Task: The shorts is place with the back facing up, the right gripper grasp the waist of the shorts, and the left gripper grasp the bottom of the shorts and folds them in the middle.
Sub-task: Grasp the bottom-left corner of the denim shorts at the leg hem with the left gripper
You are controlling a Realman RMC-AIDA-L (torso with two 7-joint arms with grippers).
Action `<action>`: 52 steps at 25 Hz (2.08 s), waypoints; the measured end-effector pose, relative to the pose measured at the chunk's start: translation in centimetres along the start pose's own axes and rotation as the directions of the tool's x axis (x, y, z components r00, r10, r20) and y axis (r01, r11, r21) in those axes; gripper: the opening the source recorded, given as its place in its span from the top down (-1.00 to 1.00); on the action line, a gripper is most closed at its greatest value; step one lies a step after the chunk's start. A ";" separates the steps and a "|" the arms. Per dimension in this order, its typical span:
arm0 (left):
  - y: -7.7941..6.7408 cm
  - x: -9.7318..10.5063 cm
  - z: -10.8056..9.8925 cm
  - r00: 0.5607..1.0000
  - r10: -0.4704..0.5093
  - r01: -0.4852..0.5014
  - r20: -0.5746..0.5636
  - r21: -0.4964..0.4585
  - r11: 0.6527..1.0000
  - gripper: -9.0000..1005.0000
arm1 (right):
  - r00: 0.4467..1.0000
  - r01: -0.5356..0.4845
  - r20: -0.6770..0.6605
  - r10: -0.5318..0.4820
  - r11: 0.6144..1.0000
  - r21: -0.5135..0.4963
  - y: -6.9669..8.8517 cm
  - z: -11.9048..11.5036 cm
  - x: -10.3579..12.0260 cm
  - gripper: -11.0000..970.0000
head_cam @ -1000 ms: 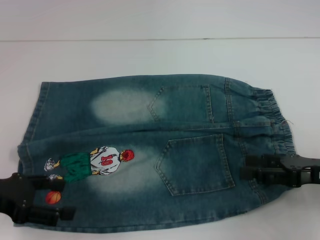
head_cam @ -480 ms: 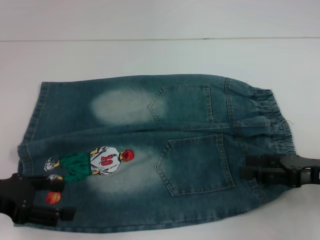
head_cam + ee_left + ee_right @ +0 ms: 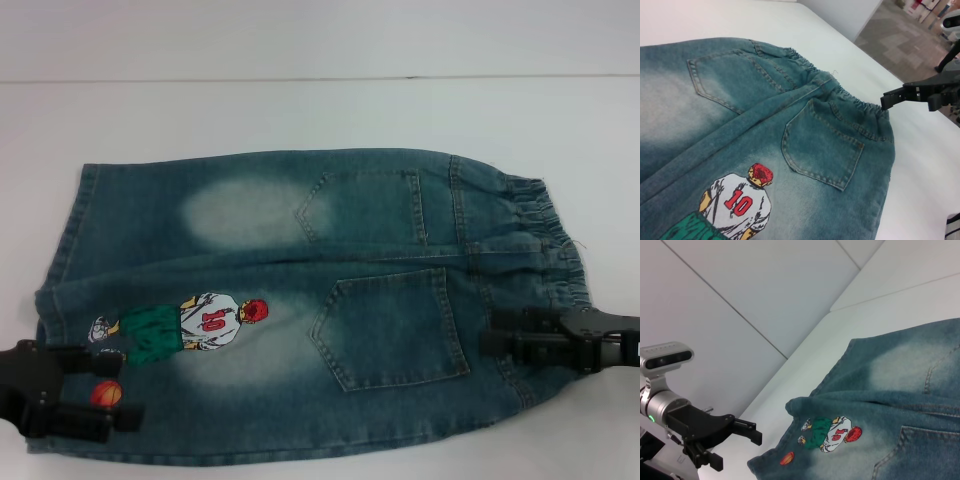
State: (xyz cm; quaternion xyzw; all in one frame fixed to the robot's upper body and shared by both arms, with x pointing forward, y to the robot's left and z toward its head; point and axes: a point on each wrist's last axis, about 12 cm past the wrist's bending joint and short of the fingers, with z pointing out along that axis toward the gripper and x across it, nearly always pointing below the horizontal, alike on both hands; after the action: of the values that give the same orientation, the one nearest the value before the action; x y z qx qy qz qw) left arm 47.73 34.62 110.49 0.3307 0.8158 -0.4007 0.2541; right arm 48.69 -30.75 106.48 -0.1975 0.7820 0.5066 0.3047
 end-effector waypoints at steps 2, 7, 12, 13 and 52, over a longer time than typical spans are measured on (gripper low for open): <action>0.1 -0.2 -0.1 1.000 -0.007 0.007 -0.011 -0.003 1.000 -0.89 | 1.000 -0.001 0.001 0.001 1.000 0.001 0.0 0.0 0.0 -0.89; 0.5 -0.6 -0.4 0.999 -0.023 0.022 -0.033 -0.029 0.999 -0.89 | 1.000 -0.003 0.006 0.003 1.000 0.002 0.0 0.0 0.1 -0.89; 1.1 -0.9 -0.9 0.997 -0.044 0.040 -0.059 -0.072 0.997 -0.89 | 1.000 -0.006 0.008 0.006 1.000 0.001 0.0 0.1 0.1 -0.89; 1.3 -1.0 -1.1 0.997 -0.045 0.040 -0.060 -0.080 0.996 -0.89 | 1.000 -0.007 0.009 0.007 1.000 -0.001 0.0 0.1 0.1 -0.89; 2.6 -0.6 -3.4 0.971 -0.155 0.116 -0.183 -0.206 0.972 -0.89 | 0.999 -0.012 0.035 0.012 1.000 0.006 -0.1 -0.1 -0.3 -0.89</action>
State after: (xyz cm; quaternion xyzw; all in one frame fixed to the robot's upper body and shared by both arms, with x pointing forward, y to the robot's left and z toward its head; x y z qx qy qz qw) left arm 49.58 38.43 111.53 0.2858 0.8929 -0.3010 0.1747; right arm 48.98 -30.86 106.63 -0.1831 0.7793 0.5093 0.3158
